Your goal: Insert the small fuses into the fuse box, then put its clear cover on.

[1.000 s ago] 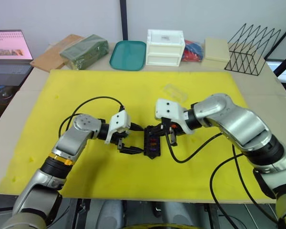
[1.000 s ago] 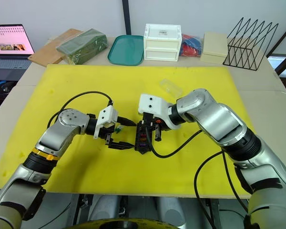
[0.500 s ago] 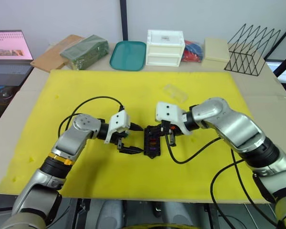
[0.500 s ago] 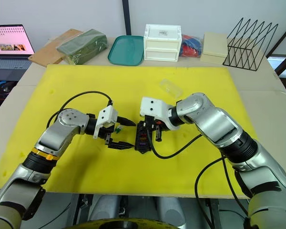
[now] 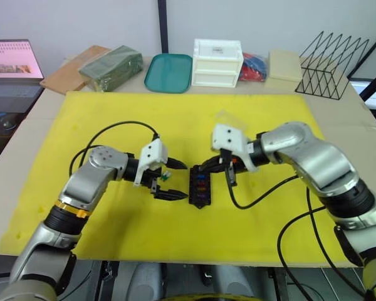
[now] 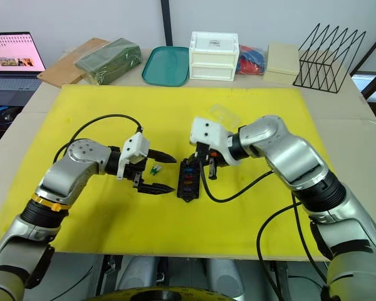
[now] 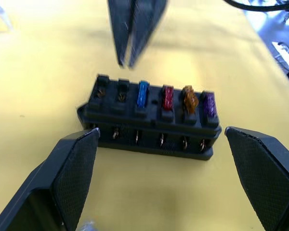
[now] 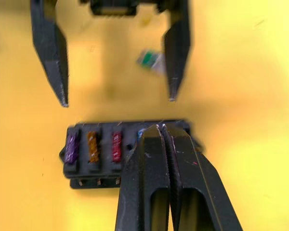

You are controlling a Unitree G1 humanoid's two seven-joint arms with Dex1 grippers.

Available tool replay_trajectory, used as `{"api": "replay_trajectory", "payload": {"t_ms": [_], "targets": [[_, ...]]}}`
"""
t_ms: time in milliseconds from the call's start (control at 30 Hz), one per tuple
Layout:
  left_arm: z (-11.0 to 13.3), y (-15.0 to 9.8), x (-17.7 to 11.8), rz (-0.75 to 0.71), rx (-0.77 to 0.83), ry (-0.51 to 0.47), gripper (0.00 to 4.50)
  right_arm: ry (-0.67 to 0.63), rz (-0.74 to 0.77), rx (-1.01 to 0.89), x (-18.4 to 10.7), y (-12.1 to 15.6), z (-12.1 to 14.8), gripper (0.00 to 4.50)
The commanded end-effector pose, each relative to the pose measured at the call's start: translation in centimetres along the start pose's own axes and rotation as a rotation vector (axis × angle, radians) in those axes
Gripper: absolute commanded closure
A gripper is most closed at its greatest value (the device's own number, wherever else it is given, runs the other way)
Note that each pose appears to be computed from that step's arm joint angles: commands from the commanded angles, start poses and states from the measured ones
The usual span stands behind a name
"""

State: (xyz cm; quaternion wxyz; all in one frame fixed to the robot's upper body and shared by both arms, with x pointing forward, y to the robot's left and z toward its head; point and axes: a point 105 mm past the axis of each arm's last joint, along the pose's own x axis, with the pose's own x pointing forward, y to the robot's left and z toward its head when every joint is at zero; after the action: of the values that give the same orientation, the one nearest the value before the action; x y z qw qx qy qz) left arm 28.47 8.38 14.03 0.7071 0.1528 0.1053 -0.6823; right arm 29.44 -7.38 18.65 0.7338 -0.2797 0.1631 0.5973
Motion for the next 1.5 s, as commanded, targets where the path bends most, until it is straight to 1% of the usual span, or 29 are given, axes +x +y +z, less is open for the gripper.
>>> {"api": "replay_trajectory", "payload": {"t_ms": [33, 133, 167, 233, 300, 367, 433, 467, 567, 600, 700, 800, 867, 933, 1067, 1167, 1267, 1300, 1333, 1400, 1433, 1467, 1500], "targets": [[2.2, -0.3, -1.9, 0.016, 0.019, -0.048, 0.0, -0.055, -0.021, -0.06, -1.8, 0.0, 1.8, 4.47], [2.1, -0.7, -4.4, 0.049, -0.006, -0.007, 0.0, -0.057, -0.017, -0.088, -2.8, 0.6, 1.5, 4.47], [1.9, -0.8, -5.5, 0.066, -0.019, 0.016, 0.0, -0.054, -0.018, -0.093, -3.1, 0.7, 1.3, 4.14], [1.4, -1.1, -7.7, 0.109, -0.058, 0.057, 0.0, -0.045, -0.028, -0.092, -4.1, 0.8, 0.7, 3.83], [0.9, -1.3, -10.0, 0.166, -0.1, 0.086, 0.0, -0.025, -0.048, -0.087, -5.3, 0.8, -0.1, 3.1], [0.5, -1.4, -12.1, 0.228, -0.129, 0.111, 0.0, -0.001, -0.069, -0.076, -6.5, 0.7, -1.0, 2.48], [-0.1, -1.6, -13.4, 0.271, -0.147, 0.142, 0.0, 0.024, -0.087, -0.065, -7.7, 0.7, -1.9, 1.68], [-0.4, -1.7, -14.0, 0.286, -0.157, 0.153, 0.0, 0.04, -0.098, -0.057, -8.1, 0.7, -2.4, 1.37], [-1.6, -1.8, -16.0, 0.35, -0.201, 0.171, 0.0, 0.128, -0.16, -0.005, -9.9, 0.3, -5.0, 0.25], [-1.8, -1.9, -16.0, 0.356, -0.206, 0.173, 0.0, 0.142, -0.173, 0.008, -10.4, 0.2, -5.7, 0.03], [-2.2, -1.9, -16.0, 0.356, -0.22, 0.167, 0.0, 0.165, -0.21, 0.045, -11.5, -0.2, -6.9, 0.03], [-2.0, -1.7, -15.1, 0.328, -0.229, 0.137, 0.0, 0.165, -0.215, 0.043, -11.5, -0.4, -6.9, 0.03], [-2.2, -1.1, -14.1, 0.306, -0.25, 0.1, 0.0, 0.135, -0.2, 0.018, -10.8, -0.1, -6.1, 0.03], [-2.1, -0.8, -13.0, 0.271, -0.296, 0.046, 0.0, 0.112, -0.186, -0.005, -10.1, 0.1, -5.3, 0.03], [-2.2, -0.7, -11.3, 0.202, -0.407, -0.018, 0.0, 0.063, -0.159, -0.041, -8.9, 0.6, -3.6, 0.03], [-2.5, 0.0, -10.5, 0.151, -0.606, -0.093, 0.0, 0.025, -0.146, -0.07, -7.8, 0.6, -2.1, 0.03], [-2.9, 0.8, -9.6, 0.113, -0.803, -0.113, 0.0, 0.026, -0.154, -0.092, -7.7, 0.1, -1.7, 0.03], [-2.9, 1.0, -9.3, 0.097, -0.85, -0.123, 0.41, 0.022, -0.15, -0.098, -7.8, 0.0, -1.5, 0.0], [-3.1, 1.2, -9.1, 0.087, -0.892, -0.131, 0.61, 0.013, -0.14, -0.102, -7.7, 0.1, -1.3, 0.0], [-3.2, 1.6, -8.7, 0.064, -0.947, -0.142, 1.29, -0.002, -0.119, -0.109, -7.1, 0.3, -0.6, 0.0], [-3.4, 1.7, -8.5, 0.06, -0.967, -0.128, 1.75, -0.007, -0.109, -0.114, -6.9, 0.5, -0.4, 0.0], [-3.2, 1.9, -8.1, 0.045, -0.989, -0.135, 1.99, -0.016, -0.093, -0.118, -6.6, 0.7, -0.1, 0.0], [-3.1, 2.0, -7.9, 0.034, -1.003, -0.141, 1.99, -0.027, -0.077, -0.122, -6.3, 1.0, 0.3, 0.0]]}}
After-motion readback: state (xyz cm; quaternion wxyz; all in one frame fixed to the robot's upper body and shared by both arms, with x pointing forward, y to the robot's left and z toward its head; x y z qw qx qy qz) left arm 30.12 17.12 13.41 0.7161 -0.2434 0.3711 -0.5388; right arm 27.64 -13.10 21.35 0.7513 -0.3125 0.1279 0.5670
